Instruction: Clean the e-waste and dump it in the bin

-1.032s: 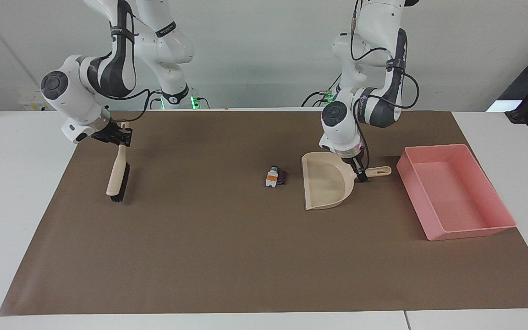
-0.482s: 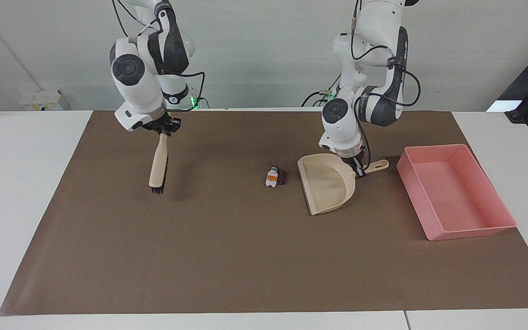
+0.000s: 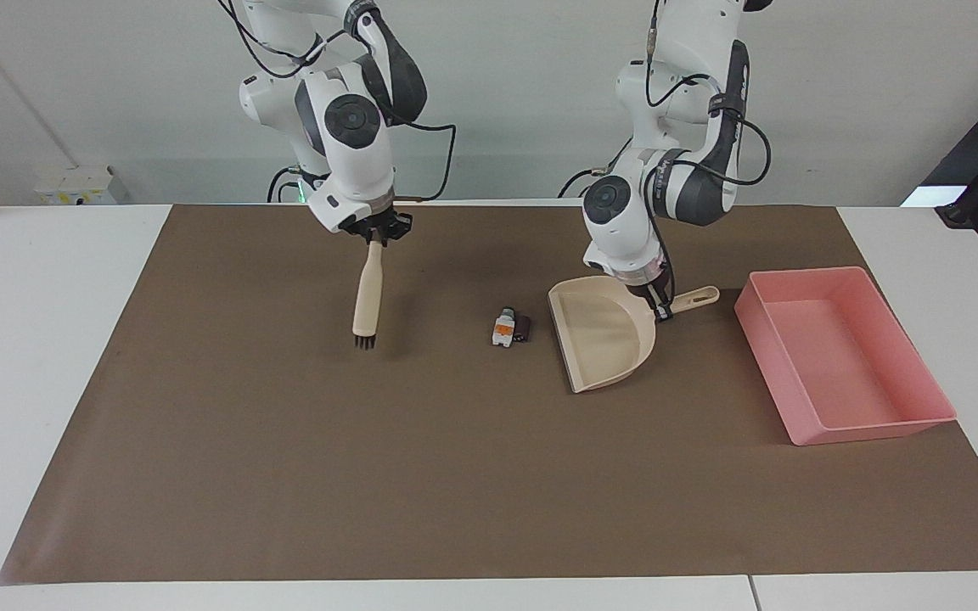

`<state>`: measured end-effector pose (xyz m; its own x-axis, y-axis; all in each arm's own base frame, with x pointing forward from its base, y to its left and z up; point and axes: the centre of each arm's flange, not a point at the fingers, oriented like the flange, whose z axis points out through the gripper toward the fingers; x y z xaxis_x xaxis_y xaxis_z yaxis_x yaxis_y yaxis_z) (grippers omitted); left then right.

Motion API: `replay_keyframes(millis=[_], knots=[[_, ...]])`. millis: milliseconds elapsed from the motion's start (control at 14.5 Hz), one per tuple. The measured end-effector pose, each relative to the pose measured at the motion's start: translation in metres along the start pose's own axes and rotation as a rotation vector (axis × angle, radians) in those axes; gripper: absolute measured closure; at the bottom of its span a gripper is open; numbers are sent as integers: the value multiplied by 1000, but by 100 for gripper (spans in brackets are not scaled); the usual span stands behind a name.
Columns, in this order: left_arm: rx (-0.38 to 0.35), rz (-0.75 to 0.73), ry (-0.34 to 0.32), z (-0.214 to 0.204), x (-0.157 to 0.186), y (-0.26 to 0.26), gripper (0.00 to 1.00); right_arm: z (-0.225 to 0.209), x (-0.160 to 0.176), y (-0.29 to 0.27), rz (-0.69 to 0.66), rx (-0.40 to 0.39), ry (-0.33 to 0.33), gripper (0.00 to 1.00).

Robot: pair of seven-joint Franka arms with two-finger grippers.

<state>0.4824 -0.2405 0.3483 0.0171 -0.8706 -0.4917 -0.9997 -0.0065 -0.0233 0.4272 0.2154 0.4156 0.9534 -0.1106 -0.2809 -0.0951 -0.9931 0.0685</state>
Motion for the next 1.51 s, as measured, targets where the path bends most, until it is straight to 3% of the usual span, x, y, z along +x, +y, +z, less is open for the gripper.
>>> replay_keyframes(millis=[206,551,895,1308,1514], knots=[[9,53,-28,6,24,7,67,19,2,-25,-1,63,-21,74],[21,75,-61,7,29,8,67,41,-1,-66,-22,137,-13,74],[17,77,-69,6,31,10,67,48,-9,-91,-66,141,13,74],[12,78,-74,9,32,12,67,75,-10,-126,-106,167,-17,74],[12,77,-74,9,32,12,67,79,-2,-167,-101,234,-30,74]])
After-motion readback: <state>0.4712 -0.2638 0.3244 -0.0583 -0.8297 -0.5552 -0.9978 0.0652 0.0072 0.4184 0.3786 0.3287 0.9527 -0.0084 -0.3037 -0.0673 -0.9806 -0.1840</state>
